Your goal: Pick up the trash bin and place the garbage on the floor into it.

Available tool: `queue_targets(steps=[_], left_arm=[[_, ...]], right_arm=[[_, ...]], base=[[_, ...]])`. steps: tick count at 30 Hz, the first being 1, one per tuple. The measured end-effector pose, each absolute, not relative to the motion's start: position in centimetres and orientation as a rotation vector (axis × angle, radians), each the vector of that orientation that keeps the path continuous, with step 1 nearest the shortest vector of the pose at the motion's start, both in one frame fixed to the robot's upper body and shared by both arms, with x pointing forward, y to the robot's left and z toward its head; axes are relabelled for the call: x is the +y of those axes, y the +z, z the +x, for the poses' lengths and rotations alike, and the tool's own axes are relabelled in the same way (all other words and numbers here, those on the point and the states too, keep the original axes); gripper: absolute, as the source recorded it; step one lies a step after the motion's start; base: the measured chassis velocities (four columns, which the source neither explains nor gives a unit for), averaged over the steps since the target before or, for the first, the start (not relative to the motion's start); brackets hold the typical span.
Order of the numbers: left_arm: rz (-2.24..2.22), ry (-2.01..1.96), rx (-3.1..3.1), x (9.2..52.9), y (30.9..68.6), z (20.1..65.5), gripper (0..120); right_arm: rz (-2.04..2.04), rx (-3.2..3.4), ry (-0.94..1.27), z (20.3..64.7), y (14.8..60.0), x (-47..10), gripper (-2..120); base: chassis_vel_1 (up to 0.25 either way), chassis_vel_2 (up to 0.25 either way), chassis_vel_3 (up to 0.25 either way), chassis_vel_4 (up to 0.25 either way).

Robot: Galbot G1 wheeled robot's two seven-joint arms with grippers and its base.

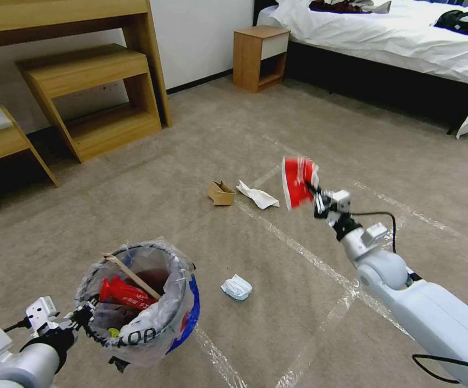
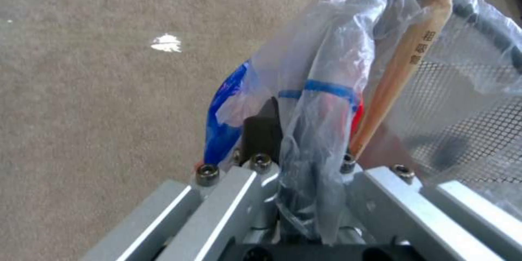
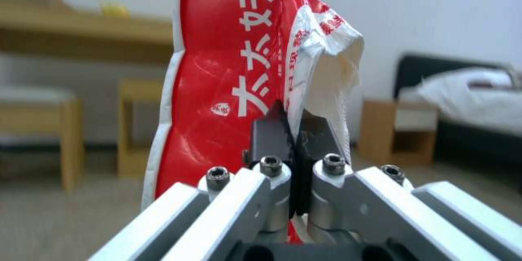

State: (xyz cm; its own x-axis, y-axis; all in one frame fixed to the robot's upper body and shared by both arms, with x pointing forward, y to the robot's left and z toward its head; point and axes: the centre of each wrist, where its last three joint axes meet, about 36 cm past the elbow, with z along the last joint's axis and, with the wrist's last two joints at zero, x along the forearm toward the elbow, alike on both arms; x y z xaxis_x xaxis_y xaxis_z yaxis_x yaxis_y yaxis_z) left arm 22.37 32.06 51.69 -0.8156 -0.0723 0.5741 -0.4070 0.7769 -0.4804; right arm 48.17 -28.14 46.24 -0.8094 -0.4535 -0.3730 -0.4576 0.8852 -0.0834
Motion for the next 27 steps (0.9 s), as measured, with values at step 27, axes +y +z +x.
queue_targets(steps=[27], left_arm=[[0.341,0.836,-2.413,31.3,50.1,23.1,0]], right_arm=[[-1.254,2.276,0.16,46.9,51.6,-17.8,0]], base=[[0.0,0.0,0.0,0.0]])
